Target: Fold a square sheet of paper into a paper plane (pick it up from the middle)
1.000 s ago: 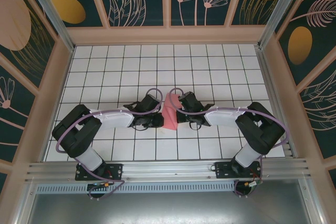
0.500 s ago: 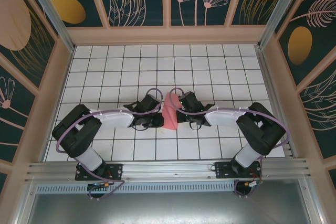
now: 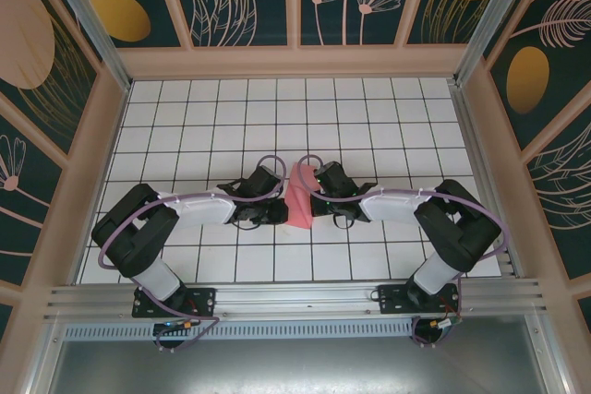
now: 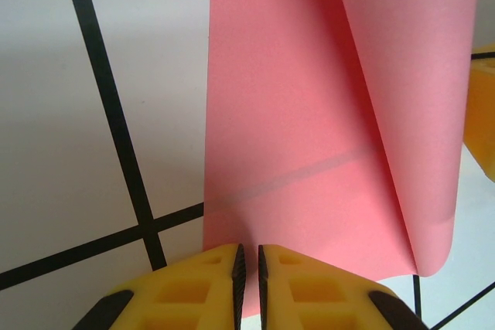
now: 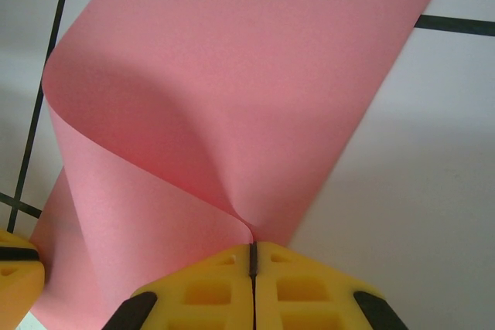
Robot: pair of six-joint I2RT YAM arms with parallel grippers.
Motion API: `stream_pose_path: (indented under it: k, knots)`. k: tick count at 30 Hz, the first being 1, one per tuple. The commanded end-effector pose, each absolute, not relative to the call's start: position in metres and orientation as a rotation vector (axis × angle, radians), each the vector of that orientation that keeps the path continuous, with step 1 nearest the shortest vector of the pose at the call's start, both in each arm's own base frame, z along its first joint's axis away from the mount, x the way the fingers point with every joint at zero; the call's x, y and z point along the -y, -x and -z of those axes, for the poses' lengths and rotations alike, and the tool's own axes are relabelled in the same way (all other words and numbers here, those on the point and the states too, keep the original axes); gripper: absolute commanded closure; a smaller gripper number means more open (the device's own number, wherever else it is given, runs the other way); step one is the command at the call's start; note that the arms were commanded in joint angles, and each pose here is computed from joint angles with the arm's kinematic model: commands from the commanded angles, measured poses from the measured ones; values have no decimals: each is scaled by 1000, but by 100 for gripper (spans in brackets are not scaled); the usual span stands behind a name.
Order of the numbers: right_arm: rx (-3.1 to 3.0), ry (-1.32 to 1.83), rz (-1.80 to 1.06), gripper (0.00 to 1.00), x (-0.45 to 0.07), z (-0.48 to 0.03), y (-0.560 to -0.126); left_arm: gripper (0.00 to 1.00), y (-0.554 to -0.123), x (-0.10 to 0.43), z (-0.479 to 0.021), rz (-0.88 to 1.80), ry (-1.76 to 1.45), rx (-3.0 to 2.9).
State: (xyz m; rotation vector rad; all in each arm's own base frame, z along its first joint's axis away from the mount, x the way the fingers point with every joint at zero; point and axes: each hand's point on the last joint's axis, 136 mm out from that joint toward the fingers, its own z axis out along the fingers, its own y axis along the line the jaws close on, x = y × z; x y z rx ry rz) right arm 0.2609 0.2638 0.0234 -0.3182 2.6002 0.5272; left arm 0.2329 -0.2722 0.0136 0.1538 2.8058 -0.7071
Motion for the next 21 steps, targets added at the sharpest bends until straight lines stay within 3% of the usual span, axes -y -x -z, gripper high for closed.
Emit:
stream_pose_path:
  k: [1, 14, 21]
  knots:
    - [-2585, 339, -525, 92, -270, -27, -266, 83, -227, 264, -4, 653, -159, -2854]
    - [-2639, 336, -504, 92, -267, -12, -260, 82, -228, 263, -6, 650, -155, -2844]
    - [-2641, 336, -496, 92, -265, -11, -259, 76, -241, 262, -34, 652, -99, -2752]
